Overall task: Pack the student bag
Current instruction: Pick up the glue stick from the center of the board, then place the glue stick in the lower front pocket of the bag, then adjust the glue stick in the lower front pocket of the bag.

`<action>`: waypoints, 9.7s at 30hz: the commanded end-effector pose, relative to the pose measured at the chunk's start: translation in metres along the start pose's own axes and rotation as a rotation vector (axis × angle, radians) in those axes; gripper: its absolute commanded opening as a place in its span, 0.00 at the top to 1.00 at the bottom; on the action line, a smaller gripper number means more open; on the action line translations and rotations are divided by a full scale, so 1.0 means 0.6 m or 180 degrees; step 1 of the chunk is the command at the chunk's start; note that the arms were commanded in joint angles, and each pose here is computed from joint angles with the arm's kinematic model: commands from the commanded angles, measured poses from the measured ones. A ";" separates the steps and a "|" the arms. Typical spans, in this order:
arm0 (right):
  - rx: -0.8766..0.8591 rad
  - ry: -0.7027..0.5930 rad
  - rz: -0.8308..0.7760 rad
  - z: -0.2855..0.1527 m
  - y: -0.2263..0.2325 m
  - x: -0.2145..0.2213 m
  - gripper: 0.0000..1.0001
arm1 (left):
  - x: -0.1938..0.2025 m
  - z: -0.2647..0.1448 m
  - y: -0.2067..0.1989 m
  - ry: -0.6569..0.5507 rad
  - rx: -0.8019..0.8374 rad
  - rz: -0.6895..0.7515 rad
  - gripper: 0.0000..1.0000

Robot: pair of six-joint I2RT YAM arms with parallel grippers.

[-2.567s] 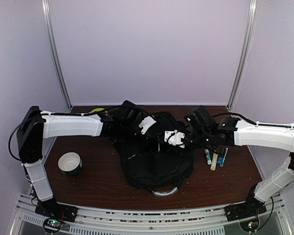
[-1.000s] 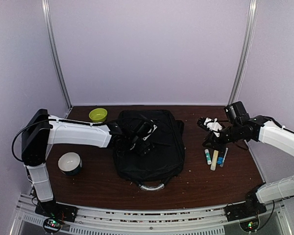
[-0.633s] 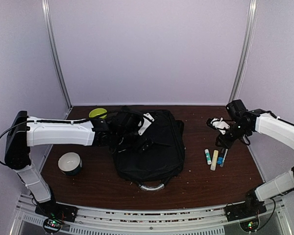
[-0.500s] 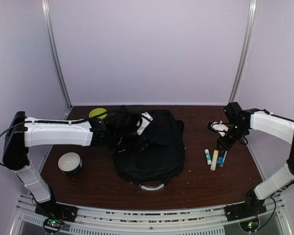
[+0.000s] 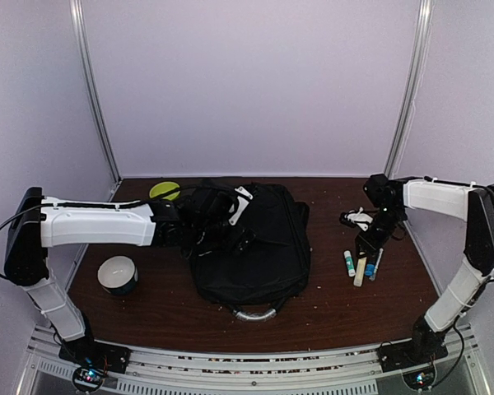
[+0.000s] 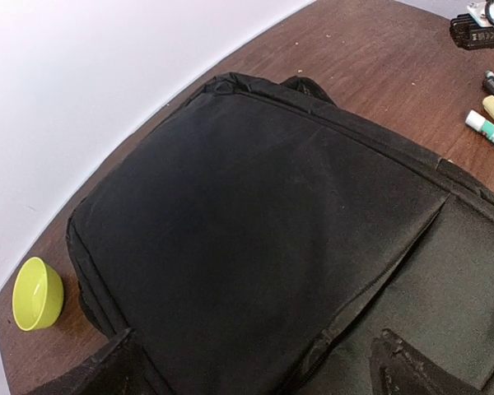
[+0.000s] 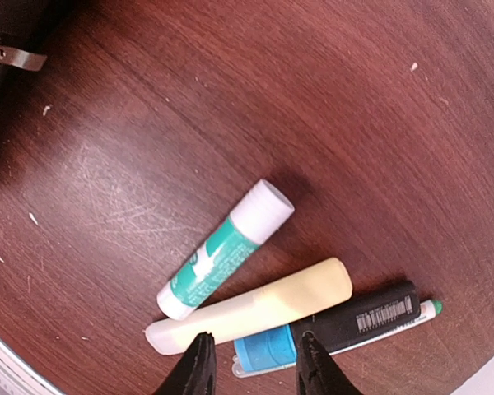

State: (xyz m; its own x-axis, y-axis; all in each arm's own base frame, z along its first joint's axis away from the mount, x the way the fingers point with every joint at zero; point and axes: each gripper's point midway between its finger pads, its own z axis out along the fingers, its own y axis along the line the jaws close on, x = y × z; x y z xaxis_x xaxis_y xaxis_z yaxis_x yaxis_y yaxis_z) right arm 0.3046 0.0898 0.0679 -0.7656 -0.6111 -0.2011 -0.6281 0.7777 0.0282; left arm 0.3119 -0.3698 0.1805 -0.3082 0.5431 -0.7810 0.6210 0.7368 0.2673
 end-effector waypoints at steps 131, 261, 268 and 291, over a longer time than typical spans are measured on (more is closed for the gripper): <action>-0.2511 -0.0233 -0.0281 -0.105 0.379 -0.171 0.91 | -0.016 0.037 -0.005 -0.0059 0.0581 0.0094 1.00; 0.0980 -0.1844 -0.2745 0.000 0.339 -0.366 1.00 | 0.010 0.001 -0.083 -0.0123 0.2064 -0.0153 1.00; 0.1836 -0.1929 -0.2342 -0.011 0.275 -0.407 1.00 | 0.011 0.000 -0.080 -0.0122 0.2040 -0.0129 1.00; 0.0230 -0.2105 -0.2295 -0.116 0.387 -0.279 0.84 | 0.027 0.042 -0.036 0.0013 0.1531 -0.0239 1.00</action>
State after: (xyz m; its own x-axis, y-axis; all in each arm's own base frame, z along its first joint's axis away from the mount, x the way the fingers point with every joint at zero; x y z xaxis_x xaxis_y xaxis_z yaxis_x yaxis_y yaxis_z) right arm 0.3094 0.3613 0.1546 0.0709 -0.8255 -0.5600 -0.8257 0.2664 -0.4973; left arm 0.3105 -0.3736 0.1338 -0.3984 0.5262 -0.7512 0.8452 0.5287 -0.0779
